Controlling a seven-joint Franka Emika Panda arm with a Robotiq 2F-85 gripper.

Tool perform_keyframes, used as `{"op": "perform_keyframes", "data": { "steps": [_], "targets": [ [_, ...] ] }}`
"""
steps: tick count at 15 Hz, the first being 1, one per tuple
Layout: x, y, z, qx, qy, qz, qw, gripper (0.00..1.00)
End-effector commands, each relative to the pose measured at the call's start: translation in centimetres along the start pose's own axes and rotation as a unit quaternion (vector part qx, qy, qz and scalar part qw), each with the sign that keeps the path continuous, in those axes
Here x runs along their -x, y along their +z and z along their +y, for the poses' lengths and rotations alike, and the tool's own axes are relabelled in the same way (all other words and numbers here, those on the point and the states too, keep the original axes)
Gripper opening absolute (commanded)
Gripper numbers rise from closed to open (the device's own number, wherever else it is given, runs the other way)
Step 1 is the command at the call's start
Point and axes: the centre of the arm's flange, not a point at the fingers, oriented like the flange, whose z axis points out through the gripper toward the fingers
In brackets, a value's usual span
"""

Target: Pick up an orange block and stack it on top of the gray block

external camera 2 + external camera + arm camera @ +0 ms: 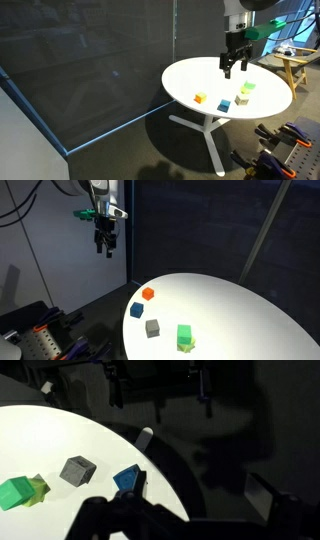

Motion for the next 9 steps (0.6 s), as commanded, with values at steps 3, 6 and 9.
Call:
{"op": "perform_keyframes", "data": {
  "steps": [3, 6, 9],
  "targets": [
    [-0.01, -0.07, 0.0, 0.0, 0.0, 0.001, 1.0, 1.0],
    [-0.01, -0.07, 0.0, 0.0, 0.0, 0.001, 1.0, 1.0],
    [-0.38, -0.29, 0.11, -0.007, 0.005, 0.011, 0.9999, 1.0]
  ]
}}
